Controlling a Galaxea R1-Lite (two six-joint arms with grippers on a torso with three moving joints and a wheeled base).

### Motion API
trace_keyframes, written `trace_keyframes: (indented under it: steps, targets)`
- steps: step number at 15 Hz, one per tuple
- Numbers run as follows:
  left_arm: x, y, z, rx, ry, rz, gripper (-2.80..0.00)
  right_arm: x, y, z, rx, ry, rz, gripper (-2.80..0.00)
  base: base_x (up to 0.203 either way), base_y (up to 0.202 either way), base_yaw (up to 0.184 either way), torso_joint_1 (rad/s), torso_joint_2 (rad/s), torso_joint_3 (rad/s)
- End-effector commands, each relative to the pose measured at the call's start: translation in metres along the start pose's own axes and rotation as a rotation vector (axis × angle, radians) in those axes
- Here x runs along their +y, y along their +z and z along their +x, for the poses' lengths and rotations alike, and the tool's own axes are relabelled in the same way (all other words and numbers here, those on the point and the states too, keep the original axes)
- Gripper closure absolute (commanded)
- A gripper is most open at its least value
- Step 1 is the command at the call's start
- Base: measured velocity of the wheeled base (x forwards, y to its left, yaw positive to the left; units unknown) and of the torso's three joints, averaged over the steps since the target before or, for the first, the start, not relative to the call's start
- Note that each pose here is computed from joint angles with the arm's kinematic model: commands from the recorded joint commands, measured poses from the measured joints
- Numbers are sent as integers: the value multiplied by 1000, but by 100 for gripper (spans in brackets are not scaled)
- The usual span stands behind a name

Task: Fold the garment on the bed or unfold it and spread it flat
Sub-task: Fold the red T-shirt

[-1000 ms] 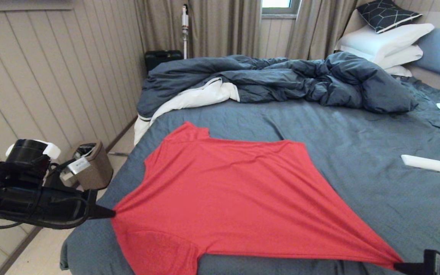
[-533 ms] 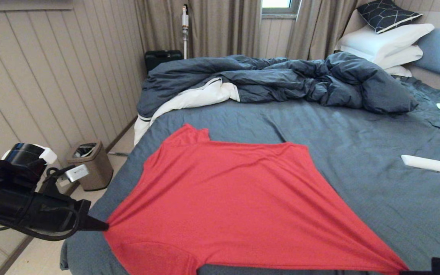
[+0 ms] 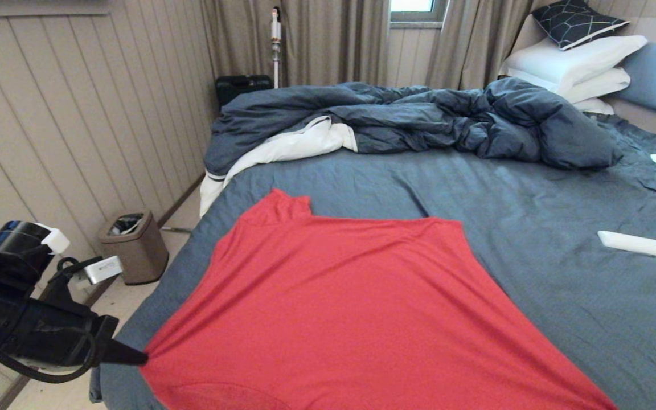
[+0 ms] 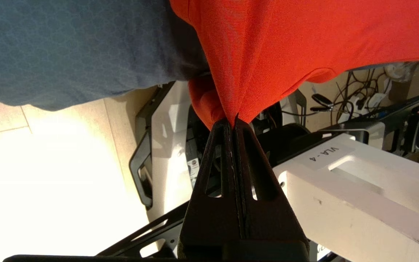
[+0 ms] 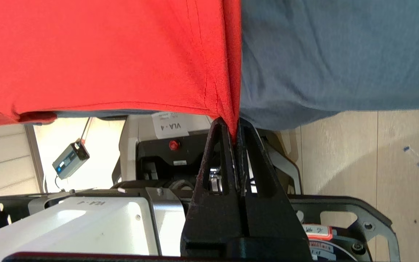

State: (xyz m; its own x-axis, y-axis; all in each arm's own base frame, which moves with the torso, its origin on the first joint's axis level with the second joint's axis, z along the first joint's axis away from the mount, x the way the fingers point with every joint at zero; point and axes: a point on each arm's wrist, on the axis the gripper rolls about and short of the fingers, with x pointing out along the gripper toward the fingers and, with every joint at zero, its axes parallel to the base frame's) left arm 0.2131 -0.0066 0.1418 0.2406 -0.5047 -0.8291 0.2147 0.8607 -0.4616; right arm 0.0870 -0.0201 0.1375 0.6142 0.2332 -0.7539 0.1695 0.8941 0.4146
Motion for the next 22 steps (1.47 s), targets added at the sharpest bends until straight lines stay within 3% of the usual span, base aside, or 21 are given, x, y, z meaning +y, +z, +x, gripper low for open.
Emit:
trace_keyframes:
  steps: [1,4,7,14,22]
  targets:
    - [-1,3,-1,-14,-3,5,0,2,5,-2,-10,10,-6,0,0,0,0,0,0,0]
    - [0,28,-6,-56,-3,9,0,5,32,-1,-19,23,-3,0,0,0,0,0,0,0]
    - [5,64,-3,-91,-2,-34,0,4,64,12,14,26,19,0,0,0,0,0,0,0]
    - [32,116,30,-52,-6,-104,0,-6,128,65,121,24,51,0,0,0,0,0,0,0]
    - [49,135,56,-107,-9,-130,0,0,151,97,154,47,12,0,0,0,0,0,0,0]
